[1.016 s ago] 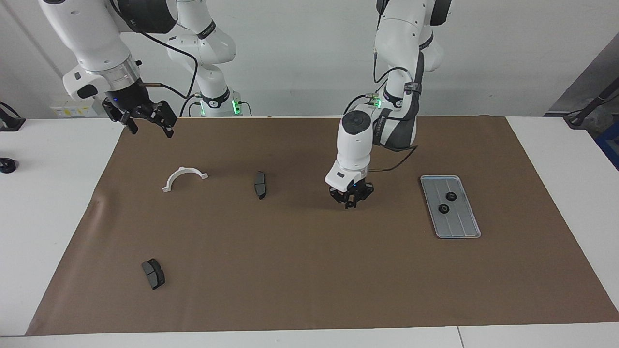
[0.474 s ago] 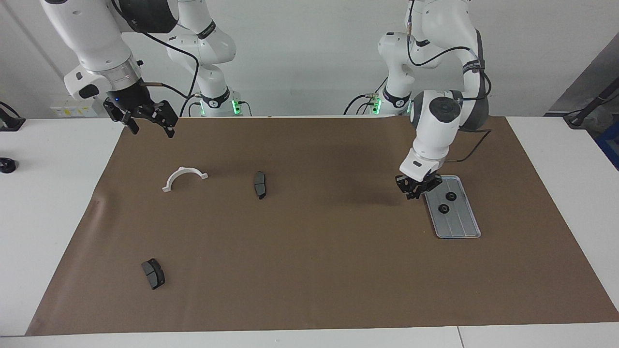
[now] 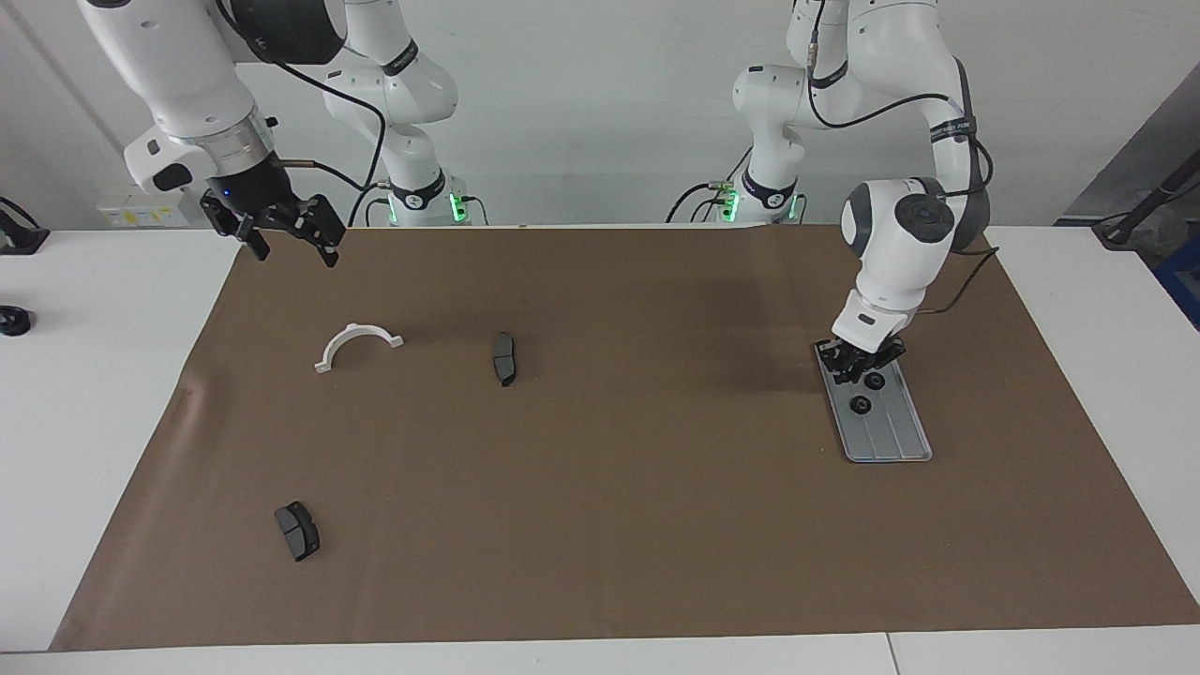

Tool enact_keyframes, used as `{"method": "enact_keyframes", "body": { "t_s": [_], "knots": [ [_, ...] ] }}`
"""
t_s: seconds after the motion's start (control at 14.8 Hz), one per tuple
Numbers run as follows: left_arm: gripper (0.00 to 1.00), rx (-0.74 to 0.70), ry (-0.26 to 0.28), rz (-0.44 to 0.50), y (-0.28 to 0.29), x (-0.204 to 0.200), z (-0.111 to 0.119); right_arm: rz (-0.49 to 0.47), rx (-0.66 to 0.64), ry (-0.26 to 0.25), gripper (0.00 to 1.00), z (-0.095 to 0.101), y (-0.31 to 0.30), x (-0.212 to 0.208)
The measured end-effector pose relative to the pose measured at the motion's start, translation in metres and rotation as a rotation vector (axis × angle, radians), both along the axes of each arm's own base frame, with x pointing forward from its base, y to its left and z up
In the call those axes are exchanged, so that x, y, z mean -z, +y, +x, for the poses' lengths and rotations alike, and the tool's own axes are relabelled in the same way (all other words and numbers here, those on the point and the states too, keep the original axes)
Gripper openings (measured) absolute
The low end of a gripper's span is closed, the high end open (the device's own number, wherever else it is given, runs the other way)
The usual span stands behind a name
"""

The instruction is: Pick bearing gear from pile to tray

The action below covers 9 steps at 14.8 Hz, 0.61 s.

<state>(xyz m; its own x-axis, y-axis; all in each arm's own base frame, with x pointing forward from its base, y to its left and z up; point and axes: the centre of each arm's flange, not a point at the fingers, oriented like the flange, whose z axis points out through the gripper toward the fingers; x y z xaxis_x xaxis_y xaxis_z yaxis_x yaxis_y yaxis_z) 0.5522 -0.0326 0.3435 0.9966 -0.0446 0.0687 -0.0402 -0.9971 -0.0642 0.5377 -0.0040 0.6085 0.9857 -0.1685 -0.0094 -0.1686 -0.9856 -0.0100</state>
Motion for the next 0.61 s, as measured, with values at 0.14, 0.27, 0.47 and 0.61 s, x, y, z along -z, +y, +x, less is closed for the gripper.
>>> {"method": "enact_keyframes", "body": {
  "t_s": [0.14, 0.27, 0.47, 0.61],
  "knots": [
    [0.24, -0.001, 0.008, 0.000, 0.011, 0.010, -0.008, 0.000, 0.000, 0.000, 1.00, 0.000, 0.000, 0.000],
    [0.24, 0.000, 0.006, -0.003, 0.016, 0.025, -0.019, 0.000, 0.000, 0.000, 1.00, 0.000, 0.000, 0.000],
    [0.28, -0.002, 0.003, -0.006, 0.019, 0.033, -0.027, 0.000, 0.000, 0.000, 1.00, 0.000, 0.000, 0.000],
    [0.36, 0.003, -0.001, -0.008, 0.017, 0.030, -0.028, 0.000, 0.000, 0.000, 1.00, 0.000, 0.000, 0.000]
  ]
}}
